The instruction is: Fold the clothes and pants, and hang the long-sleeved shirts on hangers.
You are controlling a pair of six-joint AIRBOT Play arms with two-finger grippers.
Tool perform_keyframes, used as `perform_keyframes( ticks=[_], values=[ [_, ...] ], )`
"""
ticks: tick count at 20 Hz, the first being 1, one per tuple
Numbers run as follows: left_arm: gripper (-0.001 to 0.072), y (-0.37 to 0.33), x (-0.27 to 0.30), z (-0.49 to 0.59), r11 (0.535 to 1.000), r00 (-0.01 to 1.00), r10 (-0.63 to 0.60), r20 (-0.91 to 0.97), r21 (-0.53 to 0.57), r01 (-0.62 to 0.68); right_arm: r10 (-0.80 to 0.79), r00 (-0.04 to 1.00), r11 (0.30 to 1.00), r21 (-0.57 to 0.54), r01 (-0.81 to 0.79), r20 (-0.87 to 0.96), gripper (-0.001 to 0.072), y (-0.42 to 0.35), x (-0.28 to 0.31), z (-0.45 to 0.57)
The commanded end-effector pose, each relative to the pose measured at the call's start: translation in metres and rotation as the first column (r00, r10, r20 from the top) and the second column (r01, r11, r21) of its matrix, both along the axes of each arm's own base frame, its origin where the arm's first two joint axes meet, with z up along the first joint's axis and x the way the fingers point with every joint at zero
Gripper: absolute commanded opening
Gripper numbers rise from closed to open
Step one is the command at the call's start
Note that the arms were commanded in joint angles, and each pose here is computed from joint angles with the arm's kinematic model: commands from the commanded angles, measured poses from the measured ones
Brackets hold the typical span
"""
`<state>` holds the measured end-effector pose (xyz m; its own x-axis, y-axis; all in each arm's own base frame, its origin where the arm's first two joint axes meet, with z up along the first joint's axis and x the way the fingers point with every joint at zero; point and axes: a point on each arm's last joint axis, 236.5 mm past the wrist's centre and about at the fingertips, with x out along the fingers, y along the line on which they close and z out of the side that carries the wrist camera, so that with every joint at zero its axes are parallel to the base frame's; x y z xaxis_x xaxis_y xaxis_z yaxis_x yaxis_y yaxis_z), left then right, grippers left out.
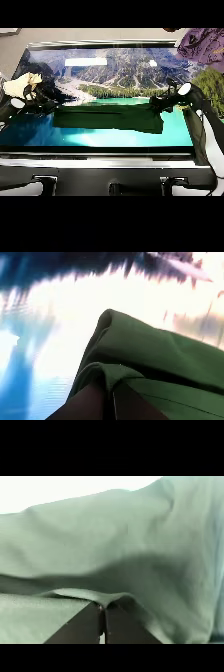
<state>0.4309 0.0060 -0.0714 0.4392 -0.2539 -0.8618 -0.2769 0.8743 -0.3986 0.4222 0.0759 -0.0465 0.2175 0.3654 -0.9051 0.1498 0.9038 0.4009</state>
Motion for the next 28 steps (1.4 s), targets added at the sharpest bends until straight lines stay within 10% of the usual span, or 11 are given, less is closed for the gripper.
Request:
perform_keyframes(
  ticks=[1, 4, 7, 11, 13, 14, 28],
  values=[
    [0.0014, -0.006, 0.011, -0.028, 0.999, 0.997, -0.035, -0.073, -0.026, 0.033, -0.014, 1.000, 1.000, -0.003, 0.014, -0.019, 0.0027, -0.002, 0.012, -0.024],
    [0.0072, -0.011, 0.014, -0.035, 0.998, 0.996, -0.020, -0.088, -0.059, 0.015, -0.027, 0.999, 0.999, 0.016, 0.028, -0.029, 0.0081, 0.002, 0.015, -0.031],
    [0.0333, -0.015, 0.013, -0.025, 0.997, 0.996, -0.034, -0.087, -0.076, 0.027, -0.018, 0.998, 0.996, 0.085, 0.023, -0.068, 0.0367, 0.013, 0.008, -0.012],
    [0.0346, -0.003, 0.018, 0.019, 0.998, 0.998, -0.063, -0.030, -0.033, 0.062, 0.006, 1.000, 0.996, 0.086, -0.008, 0.024, 0.0457, -0.034, 0.013, 0.047],
    [0.0644, 0.010, 0.012, 0.040, 0.999, 0.999, -0.050, -0.019, 0.008, 0.050, -0.001, 1.000, 0.996, 0.091, 0.002, -0.006, 0.0540, -0.077, -0.006, 0.050],
    [0.0675, 0.015, 0.007, 0.048, 0.998, 0.999, -0.051, -0.016, 0.025, 0.051, -0.031, 0.999, 0.992, 0.121, 0.036, -0.037, 0.0607, -0.093, -0.015, 0.044],
    [0.0675, 0.018, -0.008, 0.069, 0.998, 0.998, -0.054, -0.026, 0.041, 0.055, -0.055, 0.985, 0.876, 0.465, 0.125, -0.162, 0.0669, -0.080, -0.025, -0.046]
  ],
)
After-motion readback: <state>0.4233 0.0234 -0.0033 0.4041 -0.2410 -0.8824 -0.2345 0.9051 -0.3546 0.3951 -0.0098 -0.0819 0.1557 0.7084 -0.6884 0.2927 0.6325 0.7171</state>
